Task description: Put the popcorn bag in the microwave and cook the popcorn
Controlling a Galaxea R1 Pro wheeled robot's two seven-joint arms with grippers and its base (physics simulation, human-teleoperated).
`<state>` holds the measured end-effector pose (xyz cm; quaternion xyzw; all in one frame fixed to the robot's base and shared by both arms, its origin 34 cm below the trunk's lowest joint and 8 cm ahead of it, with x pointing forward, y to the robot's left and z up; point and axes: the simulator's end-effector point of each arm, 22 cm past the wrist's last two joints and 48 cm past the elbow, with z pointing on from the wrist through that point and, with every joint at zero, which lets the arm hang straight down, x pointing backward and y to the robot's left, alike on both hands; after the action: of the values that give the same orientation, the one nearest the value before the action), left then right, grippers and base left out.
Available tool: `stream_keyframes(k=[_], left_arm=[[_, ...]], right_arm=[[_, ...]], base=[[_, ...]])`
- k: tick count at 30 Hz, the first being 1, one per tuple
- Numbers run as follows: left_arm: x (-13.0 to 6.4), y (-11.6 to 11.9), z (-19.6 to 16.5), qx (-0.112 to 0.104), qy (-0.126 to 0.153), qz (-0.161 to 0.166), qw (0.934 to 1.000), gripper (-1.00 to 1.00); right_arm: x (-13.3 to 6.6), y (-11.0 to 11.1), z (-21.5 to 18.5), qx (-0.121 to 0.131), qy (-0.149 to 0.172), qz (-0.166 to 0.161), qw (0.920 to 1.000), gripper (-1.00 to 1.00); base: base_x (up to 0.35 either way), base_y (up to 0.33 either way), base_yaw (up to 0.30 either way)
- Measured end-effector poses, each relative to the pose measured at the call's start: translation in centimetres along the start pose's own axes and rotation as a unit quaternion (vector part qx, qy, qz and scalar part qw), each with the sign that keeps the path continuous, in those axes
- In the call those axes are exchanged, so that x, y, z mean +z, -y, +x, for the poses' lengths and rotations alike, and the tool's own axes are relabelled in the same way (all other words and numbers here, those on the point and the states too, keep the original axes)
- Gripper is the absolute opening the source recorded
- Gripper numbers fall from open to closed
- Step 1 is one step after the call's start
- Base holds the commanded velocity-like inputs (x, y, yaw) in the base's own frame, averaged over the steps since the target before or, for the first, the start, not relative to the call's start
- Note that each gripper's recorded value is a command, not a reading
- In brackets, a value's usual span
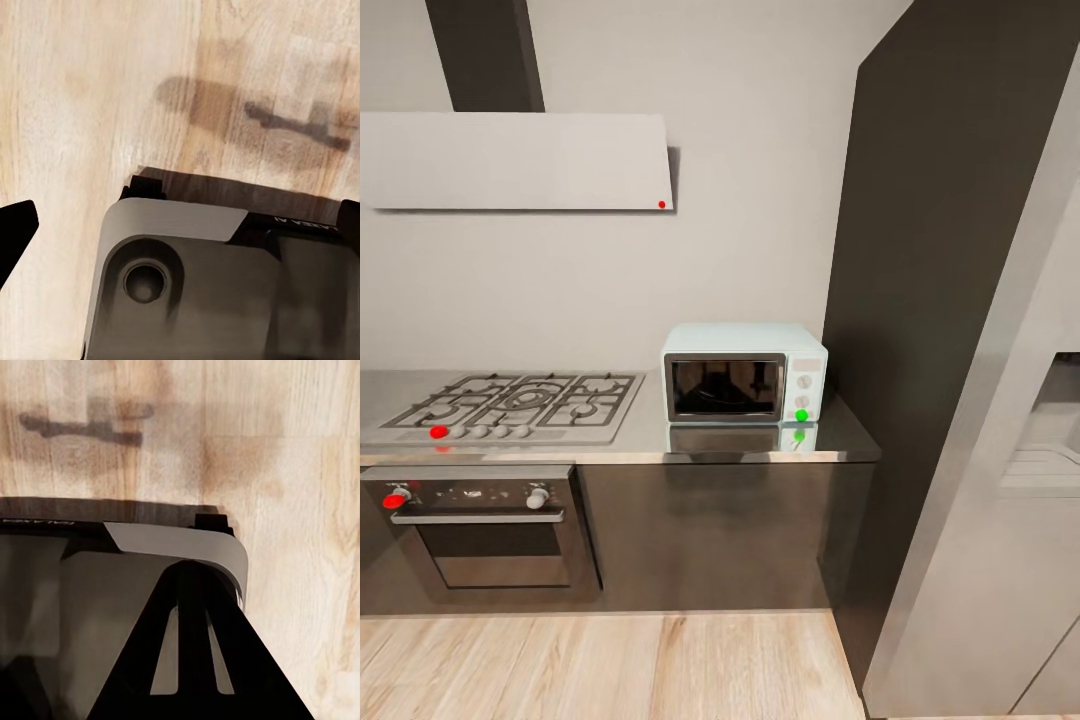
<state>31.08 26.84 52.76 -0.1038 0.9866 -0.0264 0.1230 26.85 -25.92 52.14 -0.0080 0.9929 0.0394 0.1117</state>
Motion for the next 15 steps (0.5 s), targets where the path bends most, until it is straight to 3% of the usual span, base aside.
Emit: stream_keyframes(k=[15], left_arm=[[0.00,0.00,0.02,0.000,0.000,0.000,1.0000,1.00]], right_arm=[[0.00,0.00,-0.01,0.000,0.000,0.000,1.0000,-1.00]], base=[[0.000,0.000,0.000]])
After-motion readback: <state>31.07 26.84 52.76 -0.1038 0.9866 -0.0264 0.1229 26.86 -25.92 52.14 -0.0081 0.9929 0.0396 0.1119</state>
